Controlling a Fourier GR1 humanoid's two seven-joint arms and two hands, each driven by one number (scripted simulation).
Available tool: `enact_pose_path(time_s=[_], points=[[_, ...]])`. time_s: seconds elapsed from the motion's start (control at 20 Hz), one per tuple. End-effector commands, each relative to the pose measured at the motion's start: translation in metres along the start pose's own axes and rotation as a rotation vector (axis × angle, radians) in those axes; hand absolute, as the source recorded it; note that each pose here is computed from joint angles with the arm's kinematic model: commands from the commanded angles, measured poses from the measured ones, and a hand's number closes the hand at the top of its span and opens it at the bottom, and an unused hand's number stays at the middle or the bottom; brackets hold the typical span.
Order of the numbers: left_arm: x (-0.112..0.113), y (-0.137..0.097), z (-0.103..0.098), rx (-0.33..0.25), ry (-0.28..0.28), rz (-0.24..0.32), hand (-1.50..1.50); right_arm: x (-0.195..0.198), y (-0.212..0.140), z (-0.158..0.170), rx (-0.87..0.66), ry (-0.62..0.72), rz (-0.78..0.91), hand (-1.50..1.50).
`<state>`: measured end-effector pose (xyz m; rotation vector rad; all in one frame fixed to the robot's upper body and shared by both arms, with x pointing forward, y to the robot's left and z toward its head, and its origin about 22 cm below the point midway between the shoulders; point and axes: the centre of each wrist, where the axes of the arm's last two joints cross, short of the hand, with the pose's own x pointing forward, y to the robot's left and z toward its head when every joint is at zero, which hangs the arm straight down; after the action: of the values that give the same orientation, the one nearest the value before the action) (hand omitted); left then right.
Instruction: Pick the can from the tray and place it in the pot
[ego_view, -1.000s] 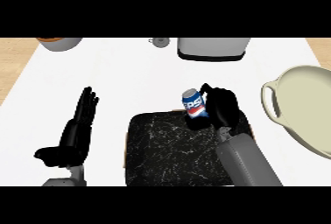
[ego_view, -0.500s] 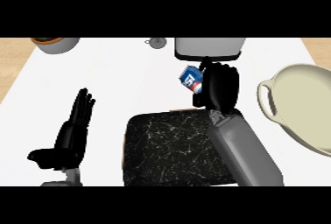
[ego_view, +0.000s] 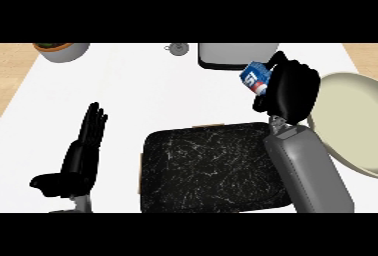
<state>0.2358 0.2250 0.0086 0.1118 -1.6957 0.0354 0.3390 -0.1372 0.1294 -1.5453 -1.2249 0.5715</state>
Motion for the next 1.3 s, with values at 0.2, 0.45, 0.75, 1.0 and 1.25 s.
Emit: enact_pose_path(time_s=[0.2, 0.45, 0.75, 1.0, 1.25], points=[[0.003, 0.0, -0.002, 0.004, -0.001, 0.0, 0.0, -0.078, -0.014, -0.046, -0.045, 0.123, 0.024, 1.5], [-0.009, -0.001, -0.005, 0.009, -0.006, 0.004, 0.0, -0.13, -0.009, -0.054, -0.052, 0.158, 0.046, 1.5], [0.005, -0.003, -0.003, -0.008, -0.019, -0.002, 0.0, -0.18, 0.002, -0.091, -0.003, 0.196, 0.044, 1.5], [-0.006, 0.001, -0.008, 0.0, 0.007, 0.006, 0.0, -0.231, 0.015, -0.101, 0.085, 0.212, 0.016, 1.5], [-0.004, -0.008, -0.01, -0.012, -0.009, 0.021, 0.0, -0.265, 0.039, -0.108, 0.211, 0.265, 0.027, 1.5]])
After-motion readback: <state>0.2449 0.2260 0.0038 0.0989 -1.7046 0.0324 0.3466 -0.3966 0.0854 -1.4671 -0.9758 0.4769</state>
